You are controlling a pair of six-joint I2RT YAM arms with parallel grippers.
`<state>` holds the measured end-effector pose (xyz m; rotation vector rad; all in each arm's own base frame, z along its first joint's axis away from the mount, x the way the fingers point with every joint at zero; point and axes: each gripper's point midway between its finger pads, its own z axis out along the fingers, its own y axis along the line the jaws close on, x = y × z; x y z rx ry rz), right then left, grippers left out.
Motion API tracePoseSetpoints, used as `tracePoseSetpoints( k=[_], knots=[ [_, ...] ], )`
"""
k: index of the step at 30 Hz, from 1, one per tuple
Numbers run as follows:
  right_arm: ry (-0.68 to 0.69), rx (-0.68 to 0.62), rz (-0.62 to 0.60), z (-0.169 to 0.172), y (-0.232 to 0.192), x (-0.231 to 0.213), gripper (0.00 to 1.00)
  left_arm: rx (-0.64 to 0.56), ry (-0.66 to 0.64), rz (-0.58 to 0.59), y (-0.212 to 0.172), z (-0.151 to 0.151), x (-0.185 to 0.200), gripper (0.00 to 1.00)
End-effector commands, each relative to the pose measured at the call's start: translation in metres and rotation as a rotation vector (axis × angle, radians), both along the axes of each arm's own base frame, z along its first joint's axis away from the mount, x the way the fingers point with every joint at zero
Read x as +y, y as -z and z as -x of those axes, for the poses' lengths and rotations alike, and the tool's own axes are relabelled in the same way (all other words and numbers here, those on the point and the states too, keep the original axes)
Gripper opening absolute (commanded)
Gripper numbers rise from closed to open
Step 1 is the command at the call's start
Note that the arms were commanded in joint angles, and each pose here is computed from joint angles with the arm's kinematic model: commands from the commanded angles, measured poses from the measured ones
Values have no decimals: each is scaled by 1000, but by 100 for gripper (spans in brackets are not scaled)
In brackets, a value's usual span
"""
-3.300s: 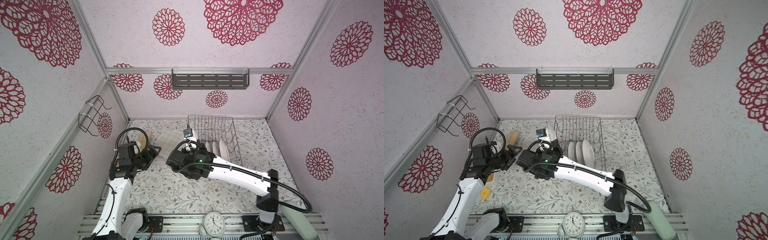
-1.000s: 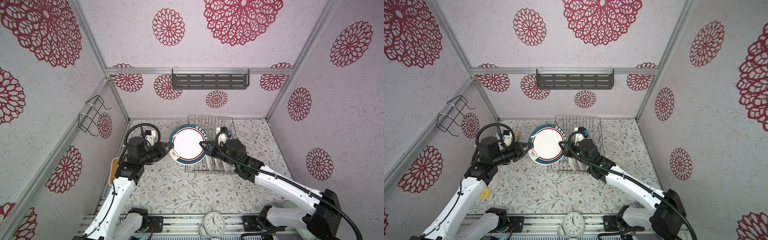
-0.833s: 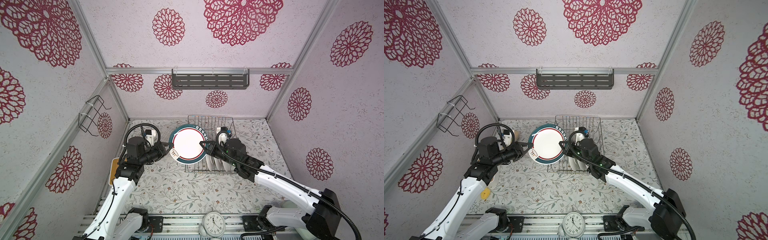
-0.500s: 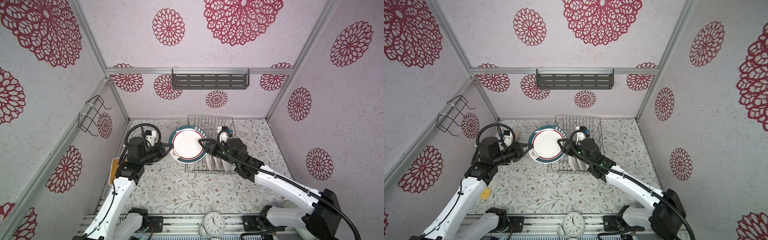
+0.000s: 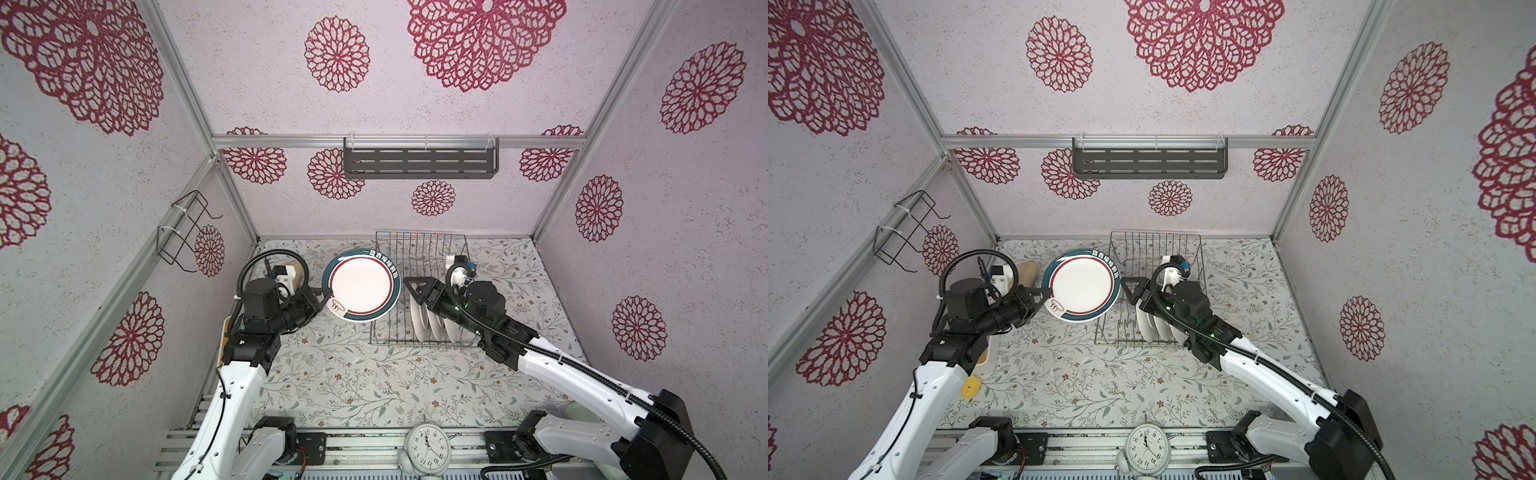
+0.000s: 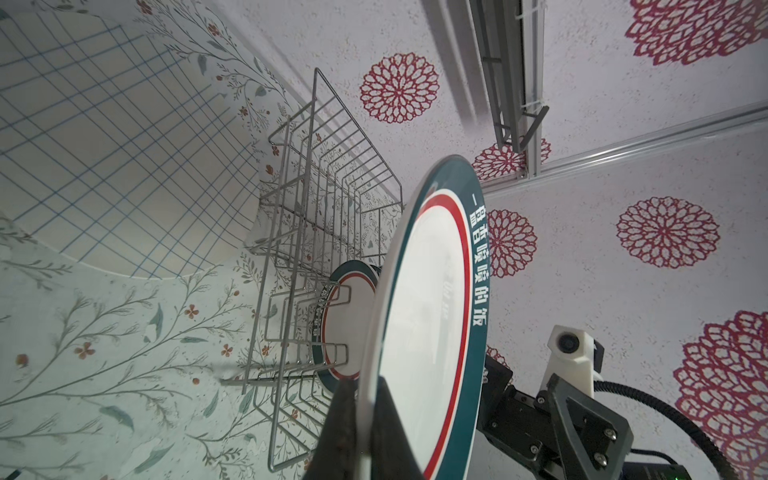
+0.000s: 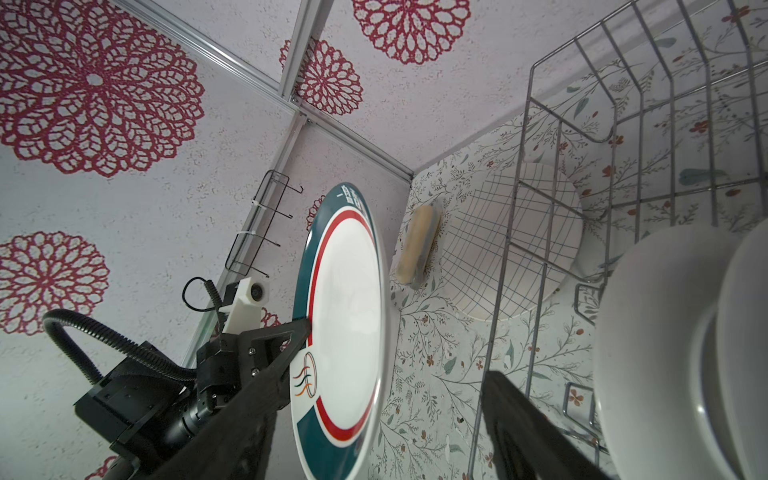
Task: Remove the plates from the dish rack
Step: 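Open the right gripper and pull the left gripper back with the plate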
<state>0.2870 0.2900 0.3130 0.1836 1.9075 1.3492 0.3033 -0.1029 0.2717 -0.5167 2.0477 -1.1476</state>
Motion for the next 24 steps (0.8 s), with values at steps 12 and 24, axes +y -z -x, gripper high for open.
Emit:
tracePoseSetpoints(
  k=[12, 24],
  knots=[
    [43, -37, -19, -3, -16, -18, 81, 109, -194, -90, 43, 23, 46, 0],
    [83, -18, 47, -6, -6, -29, 81, 238, -265, -119, 93, 45, 65, 0]
  ],
)
